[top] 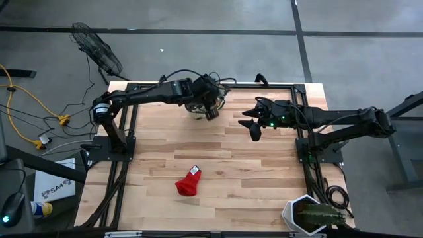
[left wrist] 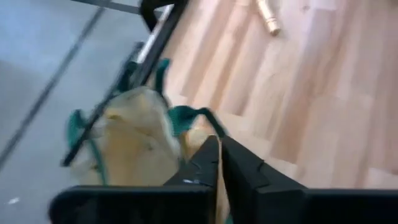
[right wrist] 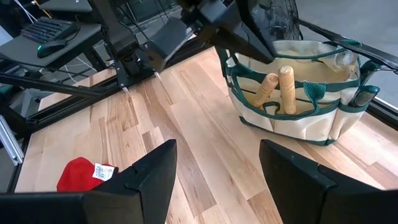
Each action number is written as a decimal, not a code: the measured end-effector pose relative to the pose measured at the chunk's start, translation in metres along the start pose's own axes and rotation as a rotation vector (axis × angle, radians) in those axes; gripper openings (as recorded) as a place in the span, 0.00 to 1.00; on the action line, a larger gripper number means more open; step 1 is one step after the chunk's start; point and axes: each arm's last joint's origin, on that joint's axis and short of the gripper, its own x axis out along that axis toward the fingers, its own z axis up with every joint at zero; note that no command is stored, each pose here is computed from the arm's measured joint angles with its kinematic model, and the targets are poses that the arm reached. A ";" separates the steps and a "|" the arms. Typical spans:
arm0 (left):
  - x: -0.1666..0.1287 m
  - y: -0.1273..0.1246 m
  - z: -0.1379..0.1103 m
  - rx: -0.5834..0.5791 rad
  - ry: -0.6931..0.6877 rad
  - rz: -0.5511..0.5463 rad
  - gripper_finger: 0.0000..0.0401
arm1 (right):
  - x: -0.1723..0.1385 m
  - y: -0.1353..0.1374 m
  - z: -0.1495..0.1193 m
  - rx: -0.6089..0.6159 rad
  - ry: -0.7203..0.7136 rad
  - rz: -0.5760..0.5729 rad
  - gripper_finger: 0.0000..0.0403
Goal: Pick & Place Garden tools in Gardening bag
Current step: Put the red gloves into the white gardening bag
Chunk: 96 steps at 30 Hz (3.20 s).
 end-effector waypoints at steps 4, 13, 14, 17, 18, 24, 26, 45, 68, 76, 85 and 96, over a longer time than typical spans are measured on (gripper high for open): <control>0.001 -0.001 0.002 -0.024 -0.016 -0.010 0.02 | 0.000 0.000 0.000 -0.001 -0.002 -0.012 0.55; 0.014 -0.004 -0.002 -0.019 0.021 -0.022 0.00 | 0.000 -0.002 -0.001 -0.003 -0.004 -0.051 0.55; 0.014 -0.004 -0.003 -0.019 0.024 -0.023 0.00 | 0.000 -0.002 -0.001 -0.003 -0.004 -0.051 0.55; 0.015 -0.004 -0.004 -0.017 0.033 -0.017 0.00 | 0.000 -0.002 -0.001 -0.004 -0.001 -0.053 0.55; 0.015 -0.004 -0.005 -0.013 0.044 -0.003 0.00 | 0.000 -0.002 -0.001 -0.004 0.000 -0.053 0.55; 0.016 -0.003 -0.011 0.001 0.104 0.029 0.00 | 0.000 -0.002 -0.001 -0.004 0.000 -0.053 0.55; 0.016 -0.002 -0.012 0.004 0.114 0.042 0.00 | 0.000 -0.002 -0.001 -0.004 0.000 -0.053 0.55; -0.011 0.003 -0.013 -0.049 0.131 0.068 0.00 | 0.000 -0.003 -0.004 0.017 0.024 -0.064 0.55; -0.067 -0.029 -0.036 -0.141 0.342 -0.001 0.00 | 0.000 -0.003 -0.004 0.009 0.025 -0.064 0.55; -0.081 -0.053 -0.050 -0.167 0.458 0.013 0.00 | 0.000 -0.003 -0.004 0.009 0.027 -0.060 0.55; -0.093 -0.079 -0.056 -0.165 0.467 0.015 0.01 | 0.000 -0.003 -0.004 0.023 0.027 -0.060 0.55; -0.087 -0.109 -0.089 -0.145 0.577 -0.015 0.08 | 0.000 -0.003 -0.005 0.107 0.032 -0.062 0.55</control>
